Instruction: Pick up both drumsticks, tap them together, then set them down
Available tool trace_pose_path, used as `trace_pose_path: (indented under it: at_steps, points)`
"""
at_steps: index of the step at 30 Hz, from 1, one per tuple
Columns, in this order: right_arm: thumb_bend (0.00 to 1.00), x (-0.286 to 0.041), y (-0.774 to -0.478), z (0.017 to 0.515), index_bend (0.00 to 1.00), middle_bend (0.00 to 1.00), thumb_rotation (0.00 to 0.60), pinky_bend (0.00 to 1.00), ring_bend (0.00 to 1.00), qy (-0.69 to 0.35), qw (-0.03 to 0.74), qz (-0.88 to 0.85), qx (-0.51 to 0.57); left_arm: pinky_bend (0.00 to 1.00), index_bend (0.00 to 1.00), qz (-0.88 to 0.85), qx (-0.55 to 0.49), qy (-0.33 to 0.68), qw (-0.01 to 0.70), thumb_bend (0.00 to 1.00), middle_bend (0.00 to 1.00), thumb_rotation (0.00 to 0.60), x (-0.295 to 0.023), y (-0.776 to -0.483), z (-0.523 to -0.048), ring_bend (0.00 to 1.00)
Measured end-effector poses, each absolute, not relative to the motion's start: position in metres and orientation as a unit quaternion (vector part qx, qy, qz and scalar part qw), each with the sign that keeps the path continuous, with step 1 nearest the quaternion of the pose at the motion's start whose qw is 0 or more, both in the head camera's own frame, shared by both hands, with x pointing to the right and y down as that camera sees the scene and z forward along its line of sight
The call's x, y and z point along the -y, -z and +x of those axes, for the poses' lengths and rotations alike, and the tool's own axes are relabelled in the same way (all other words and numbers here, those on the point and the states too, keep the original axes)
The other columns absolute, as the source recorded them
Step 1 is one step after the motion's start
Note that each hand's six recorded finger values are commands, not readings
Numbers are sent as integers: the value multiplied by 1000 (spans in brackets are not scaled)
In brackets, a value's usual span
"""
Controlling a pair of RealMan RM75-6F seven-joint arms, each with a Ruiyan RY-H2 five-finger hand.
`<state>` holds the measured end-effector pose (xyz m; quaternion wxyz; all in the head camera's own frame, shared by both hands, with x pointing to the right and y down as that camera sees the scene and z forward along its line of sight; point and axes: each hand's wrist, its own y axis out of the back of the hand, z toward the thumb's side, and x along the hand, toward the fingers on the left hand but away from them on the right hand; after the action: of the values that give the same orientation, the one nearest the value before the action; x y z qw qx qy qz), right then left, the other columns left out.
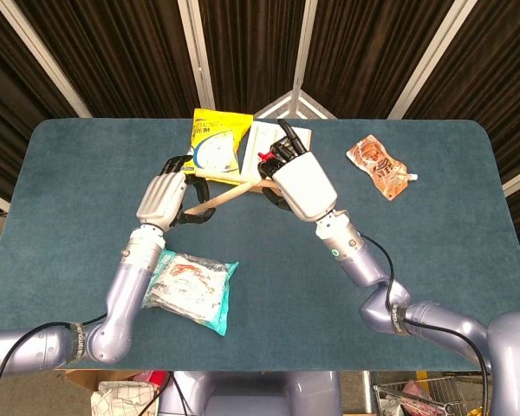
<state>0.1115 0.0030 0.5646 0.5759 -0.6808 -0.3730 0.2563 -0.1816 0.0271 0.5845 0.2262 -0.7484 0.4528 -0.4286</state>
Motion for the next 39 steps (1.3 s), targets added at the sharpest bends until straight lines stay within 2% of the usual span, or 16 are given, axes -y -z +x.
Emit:
trace_pose_path:
  at_steps: [39]
  points:
    - [429, -5, -556, 115, 752, 664, 600, 11, 367, -250, 565, -681, 393, 0, 628, -729, -461, 452, 227, 384, 596, 600, -24, -588, -179, 90]
